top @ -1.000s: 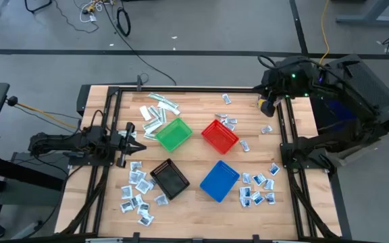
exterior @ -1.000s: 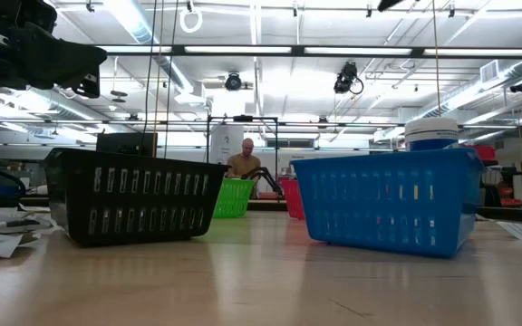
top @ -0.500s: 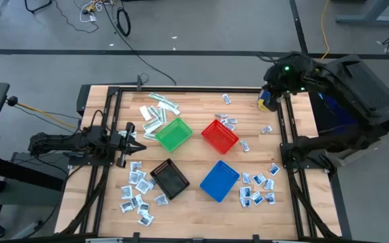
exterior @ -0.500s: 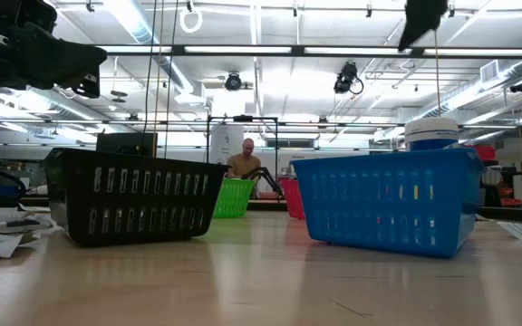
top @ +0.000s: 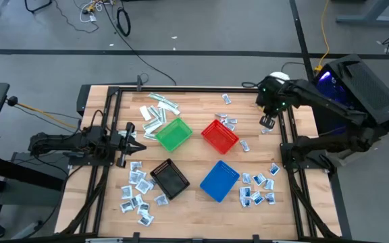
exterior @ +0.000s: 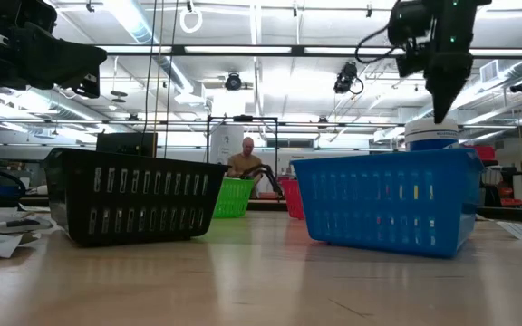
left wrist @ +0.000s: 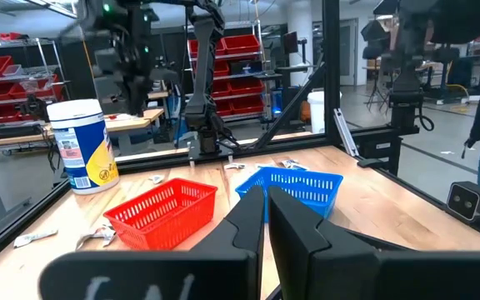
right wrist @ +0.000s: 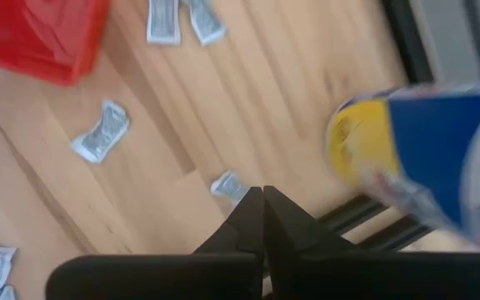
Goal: Pick & Place First Aid Supplies
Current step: Put the orange ointment pack into the red bin
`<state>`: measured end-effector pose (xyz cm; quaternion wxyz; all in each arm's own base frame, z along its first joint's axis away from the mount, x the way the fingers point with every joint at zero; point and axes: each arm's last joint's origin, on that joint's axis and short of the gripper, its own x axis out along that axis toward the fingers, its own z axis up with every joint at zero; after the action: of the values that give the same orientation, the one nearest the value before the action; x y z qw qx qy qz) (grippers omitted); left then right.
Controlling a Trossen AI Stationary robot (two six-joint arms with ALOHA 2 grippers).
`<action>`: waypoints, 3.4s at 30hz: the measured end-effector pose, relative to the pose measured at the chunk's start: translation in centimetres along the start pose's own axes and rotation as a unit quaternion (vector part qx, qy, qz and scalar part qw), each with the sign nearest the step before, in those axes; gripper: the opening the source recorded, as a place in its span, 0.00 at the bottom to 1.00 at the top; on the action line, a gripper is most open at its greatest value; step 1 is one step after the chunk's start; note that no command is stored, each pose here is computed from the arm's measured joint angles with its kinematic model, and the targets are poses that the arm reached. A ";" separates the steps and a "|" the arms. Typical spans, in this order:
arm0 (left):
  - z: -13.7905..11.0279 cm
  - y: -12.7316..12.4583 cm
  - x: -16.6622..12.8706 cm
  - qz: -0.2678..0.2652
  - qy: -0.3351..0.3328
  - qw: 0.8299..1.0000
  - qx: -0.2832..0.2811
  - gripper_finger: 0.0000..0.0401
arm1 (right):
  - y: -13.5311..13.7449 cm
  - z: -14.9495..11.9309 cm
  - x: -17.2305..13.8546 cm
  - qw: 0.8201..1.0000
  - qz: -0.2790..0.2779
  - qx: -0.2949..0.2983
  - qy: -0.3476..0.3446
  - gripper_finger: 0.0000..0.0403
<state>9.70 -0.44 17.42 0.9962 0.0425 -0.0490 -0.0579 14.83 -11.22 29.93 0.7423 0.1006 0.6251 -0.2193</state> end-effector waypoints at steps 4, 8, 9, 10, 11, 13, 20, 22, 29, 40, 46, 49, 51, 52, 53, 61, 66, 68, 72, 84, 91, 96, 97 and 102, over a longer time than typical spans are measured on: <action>0.0 0.0 0.0 0.000 0.000 1.000 0.000 0.06 | 0.2 -0.4 1.3 1.000 0.004 0.005 0.019 0.01; 0.0 0.0 0.0 0.000 0.000 1.000 0.000 0.06 | 0.4 -0.7 2.2 1.000 0.006 -0.011 0.028 0.01; 0.0 0.0 0.0 0.000 0.000 1.000 0.000 0.06 | 0.4 -0.7 2.4 0.999 0.006 -0.025 0.029 0.01; 0.0 0.0 0.0 0.000 0.000 1.000 0.000 0.06 | 0.4 -0.7 2.6 0.999 0.007 -0.038 0.029 0.01; 0.0 0.0 0.0 0.000 0.000 1.000 0.000 0.06 | 0.4 -0.8 2.8 0.998 0.007 -0.050 0.030 0.01; 0.0 0.0 0.0 0.000 0.000 1.000 0.000 0.06 | 0.5 -0.8 3.1 0.997 0.008 -0.073 0.031 0.01; 0.0 0.0 0.0 0.000 0.000 1.000 0.000 0.06 | 0.5 -0.7 3.3 0.986 0.012 -0.167 0.019 0.01; 0.0 0.0 0.0 0.000 0.000 1.000 0.000 0.06 | 0.5 -0.7 3.3 0.981 0.020 -0.193 0.015 0.02; 0.0 0.0 0.0 0.000 0.000 1.000 0.000 0.06 | 0.6 -0.6 3.3 0.971 0.034 -0.235 0.002 0.16; 0.0 0.0 0.0 0.000 0.000 1.000 0.000 0.06 | 0.6 -0.6 3.3 0.958 0.034 -0.284 0.001 0.53; 0.0 0.0 0.0 0.000 0.000 1.000 0.000 0.06 | 0.6 -0.8 4.4 0.959 0.005 -0.284 0.017 0.69; 0.0 0.0 0.0 0.000 0.000 1.000 0.000 0.06 | 0.7 -1.3 5.8 0.959 -0.003 -0.280 0.032 0.74; 0.0 0.0 0.0 0.000 0.000 1.000 0.000 0.06 | 0.9 -1.7 6.6 0.958 0.001 -0.283 0.039 0.76; 0.0 0.0 0.0 0.000 0.000 1.000 0.000 0.06 | 0.9 -1.9 7.0 0.958 0.003 -0.284 0.043 0.77; 0.0 0.0 0.0 0.000 0.000 1.000 0.000 0.06 | 1.0 -2.1 7.4 0.957 0.005 -0.285 0.047 0.78; 0.0 0.0 0.0 0.000 0.000 1.000 0.000 0.06 | 1.4 -3.1 9.6 0.948 0.023 -0.310 0.073 0.77; 0.0 0.0 0.0 0.000 0.000 1.000 0.000 0.06 | 1.3 -2.9 10.8 0.946 0.030 -0.312 0.079 0.76; 0.0 0.0 0.0 0.000 0.000 1.000 0.000 0.06 | 1.3 -2.8 11.4 0.947 0.030 -0.309 0.082 0.76; 0.0 0.0 0.0 0.000 0.000 1.000 0.000 0.06 | 1.3 -2.8 12.2 0.947 0.030 -0.309 0.083 0.76; 0.0 0.0 0.0 0.000 0.000 1.000 0.000 0.06 | 1.5 -4.1 14.0 0.946 0.033 -0.309 0.090 0.76; 0.0 0.0 0.0 0.000 0.000 1.000 0.000 0.06 | 0.8 -4.6 14.5 0.953 0.030 -0.288 0.091 0.76; 0.0 0.0 0.0 0.000 0.000 1.000 0.000 0.06 | 0.3 -4.8 14.8 0.955 0.030 -0.283 0.086 0.76; 0.0 0.0 0.0 0.000 0.000 1.000 0.000 0.06 | 0.2 -4.8 14.8 0.955 0.034 -0.282 0.084 0.76; 0.0 0.0 0.0 0.000 0.000 1.000 0.000 0.06 | -0.1 -4.8 14.8 0.959 0.043 -0.271 0.072 0.76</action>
<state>9.70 -0.44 17.43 0.9962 0.0425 -0.0490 -0.0579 12.34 -12.26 14.59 0.7033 -0.0616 0.7082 -0.0015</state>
